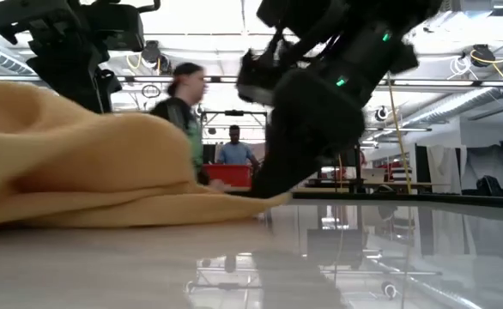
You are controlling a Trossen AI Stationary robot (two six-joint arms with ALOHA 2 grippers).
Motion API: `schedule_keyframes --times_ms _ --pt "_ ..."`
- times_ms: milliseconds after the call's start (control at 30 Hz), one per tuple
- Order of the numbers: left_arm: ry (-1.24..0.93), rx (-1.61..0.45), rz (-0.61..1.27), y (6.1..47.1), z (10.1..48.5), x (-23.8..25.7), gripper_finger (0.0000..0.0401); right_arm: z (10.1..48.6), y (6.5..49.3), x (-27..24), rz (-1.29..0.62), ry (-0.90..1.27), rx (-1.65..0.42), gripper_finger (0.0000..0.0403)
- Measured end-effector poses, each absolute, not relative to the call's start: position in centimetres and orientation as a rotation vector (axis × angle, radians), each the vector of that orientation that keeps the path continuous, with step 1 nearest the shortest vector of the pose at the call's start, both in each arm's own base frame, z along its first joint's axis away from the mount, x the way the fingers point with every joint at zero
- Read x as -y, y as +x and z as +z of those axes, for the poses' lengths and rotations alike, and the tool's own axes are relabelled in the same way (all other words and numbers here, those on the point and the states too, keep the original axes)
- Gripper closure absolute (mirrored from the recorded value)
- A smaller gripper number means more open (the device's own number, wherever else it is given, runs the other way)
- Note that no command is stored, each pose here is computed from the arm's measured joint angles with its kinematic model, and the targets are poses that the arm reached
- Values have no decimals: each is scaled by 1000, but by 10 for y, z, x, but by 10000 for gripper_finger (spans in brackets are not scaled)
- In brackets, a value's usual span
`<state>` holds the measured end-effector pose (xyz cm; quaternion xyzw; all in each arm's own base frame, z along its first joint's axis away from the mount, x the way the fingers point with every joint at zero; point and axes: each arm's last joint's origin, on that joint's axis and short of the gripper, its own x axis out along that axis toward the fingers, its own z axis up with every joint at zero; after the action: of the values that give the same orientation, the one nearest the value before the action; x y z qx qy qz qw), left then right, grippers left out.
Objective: Roll towel
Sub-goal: Roll the yellow towel
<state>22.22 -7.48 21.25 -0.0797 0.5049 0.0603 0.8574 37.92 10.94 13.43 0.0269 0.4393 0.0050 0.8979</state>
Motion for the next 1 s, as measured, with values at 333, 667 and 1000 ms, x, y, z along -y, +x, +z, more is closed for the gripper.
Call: schedule_keyframes --times_ms 333,667,1000 --pt "-109 -819 54 241 226 79 225 225 320 -110 -201 -186 -891 402" --pt "60 -470 153 264 253 68 225 305 276 -101 -304 -290 -617 403" --pt "155 -168 127 278 283 57 225 344 264 -93 -278 -350 -421 403"
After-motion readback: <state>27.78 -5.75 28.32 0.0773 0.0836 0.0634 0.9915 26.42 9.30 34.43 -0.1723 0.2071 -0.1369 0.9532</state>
